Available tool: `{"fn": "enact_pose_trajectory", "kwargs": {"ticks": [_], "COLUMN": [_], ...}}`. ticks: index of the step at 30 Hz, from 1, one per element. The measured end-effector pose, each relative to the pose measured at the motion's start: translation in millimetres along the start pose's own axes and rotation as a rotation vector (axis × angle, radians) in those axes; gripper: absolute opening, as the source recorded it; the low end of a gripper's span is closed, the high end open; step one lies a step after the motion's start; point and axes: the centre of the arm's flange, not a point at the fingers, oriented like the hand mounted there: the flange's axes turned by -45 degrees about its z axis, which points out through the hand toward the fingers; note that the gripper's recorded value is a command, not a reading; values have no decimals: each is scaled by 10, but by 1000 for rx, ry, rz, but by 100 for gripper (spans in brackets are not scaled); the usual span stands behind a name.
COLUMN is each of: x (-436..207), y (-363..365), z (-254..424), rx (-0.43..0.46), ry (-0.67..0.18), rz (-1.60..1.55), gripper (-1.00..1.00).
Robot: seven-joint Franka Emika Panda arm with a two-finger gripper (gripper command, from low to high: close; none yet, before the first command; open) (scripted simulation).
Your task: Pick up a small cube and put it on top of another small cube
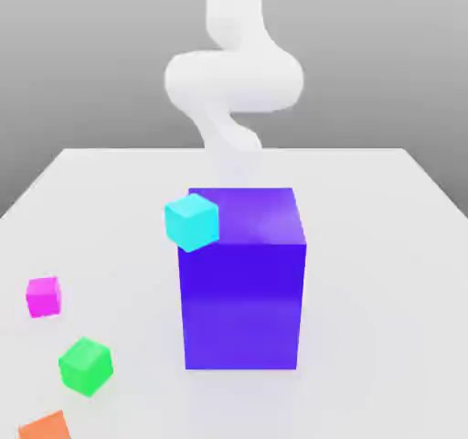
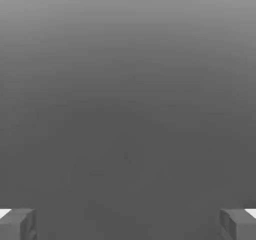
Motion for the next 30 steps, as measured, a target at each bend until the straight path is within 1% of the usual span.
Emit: {"fn": "enact_pose_trajectory", "kwargs": {"ticks": [5,10,16,18,21,23,28,29,30], "x": [-323,-1007,-2221,-2738,-3473,-3775,-4171,-4217,-4217], "y": [860,1765,2688,2999,3222,3252,3276,3274,3274], "z": [1100,1914,2527,2602,2713,2830,3204,3250,3250], "rx": [-125,-235,-351,-395,-441,-452,-457,-457,-457], "ry": [-153,-292,-449,-497,-571,-600,-609,-609,-609], "rz": [231,471,774,900,1056,1103,1116,1117,1117], "gripper": [0,0,0,0,0,0,0,-100,-100]}}
